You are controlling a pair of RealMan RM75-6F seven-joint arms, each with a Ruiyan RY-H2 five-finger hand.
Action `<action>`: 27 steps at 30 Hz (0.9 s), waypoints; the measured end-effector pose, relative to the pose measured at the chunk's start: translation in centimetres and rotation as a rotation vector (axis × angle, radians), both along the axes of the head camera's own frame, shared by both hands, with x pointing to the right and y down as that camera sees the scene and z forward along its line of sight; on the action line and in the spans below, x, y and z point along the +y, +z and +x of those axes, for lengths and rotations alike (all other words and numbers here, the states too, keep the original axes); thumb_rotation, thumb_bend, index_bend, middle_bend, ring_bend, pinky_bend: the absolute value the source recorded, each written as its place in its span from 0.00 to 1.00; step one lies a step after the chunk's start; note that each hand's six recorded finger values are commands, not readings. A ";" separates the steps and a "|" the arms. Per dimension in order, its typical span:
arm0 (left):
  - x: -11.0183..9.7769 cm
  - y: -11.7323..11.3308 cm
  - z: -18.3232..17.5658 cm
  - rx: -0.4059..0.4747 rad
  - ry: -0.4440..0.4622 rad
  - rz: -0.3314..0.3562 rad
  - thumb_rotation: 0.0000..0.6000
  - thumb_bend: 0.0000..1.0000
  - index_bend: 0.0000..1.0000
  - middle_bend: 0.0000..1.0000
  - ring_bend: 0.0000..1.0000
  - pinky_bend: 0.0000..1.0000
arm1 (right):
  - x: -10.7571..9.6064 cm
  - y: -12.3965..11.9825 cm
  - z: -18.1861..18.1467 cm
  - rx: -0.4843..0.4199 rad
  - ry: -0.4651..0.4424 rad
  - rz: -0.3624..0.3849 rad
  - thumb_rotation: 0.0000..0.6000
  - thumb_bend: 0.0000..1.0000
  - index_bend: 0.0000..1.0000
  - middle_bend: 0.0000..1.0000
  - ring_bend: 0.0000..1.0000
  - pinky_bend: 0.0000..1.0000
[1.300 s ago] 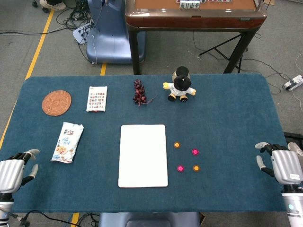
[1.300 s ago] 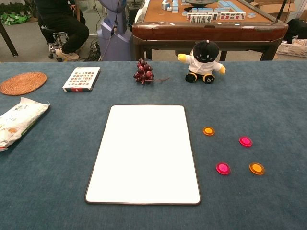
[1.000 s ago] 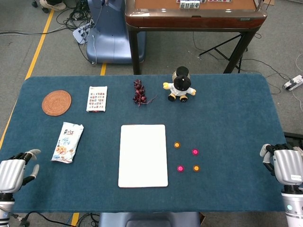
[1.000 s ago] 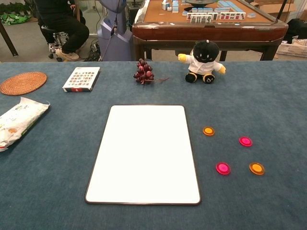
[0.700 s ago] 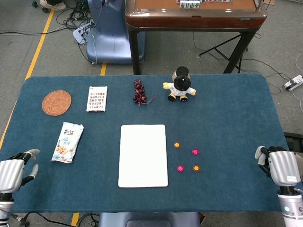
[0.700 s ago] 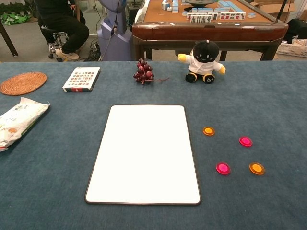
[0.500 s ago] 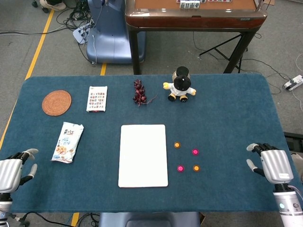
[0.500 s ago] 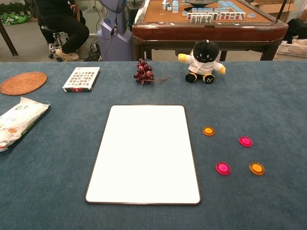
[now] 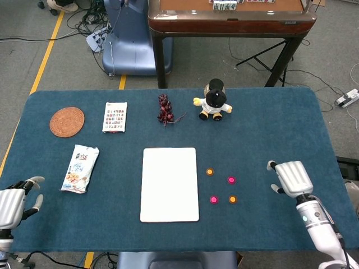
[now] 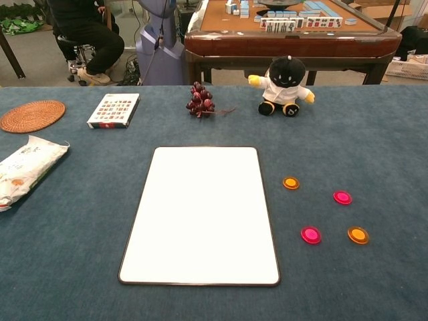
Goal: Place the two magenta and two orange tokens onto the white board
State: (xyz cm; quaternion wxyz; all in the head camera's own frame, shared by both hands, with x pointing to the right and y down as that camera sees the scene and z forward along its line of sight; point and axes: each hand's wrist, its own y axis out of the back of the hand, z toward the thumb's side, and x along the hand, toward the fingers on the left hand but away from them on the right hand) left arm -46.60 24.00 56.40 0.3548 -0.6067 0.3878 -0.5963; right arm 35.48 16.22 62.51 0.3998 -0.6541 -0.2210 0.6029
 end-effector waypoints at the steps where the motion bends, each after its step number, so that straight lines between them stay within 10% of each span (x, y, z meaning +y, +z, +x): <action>1: 0.0 0.0 0.0 0.000 -0.001 0.000 1.00 0.44 0.38 0.47 0.43 0.52 | -0.1 0.4 -0.4 -0.001 -0.004 -0.008 1.00 0.10 0.41 1.00 1.00 1.00; 27: 0.2 -0.3 0.2 0.005 0.005 0.000 1.00 0.44 0.38 0.47 0.43 0.52 | 0.5 6.7 -5.8 -0.012 -0.052 -0.137 1.00 0.20 0.41 1.00 1.00 1.00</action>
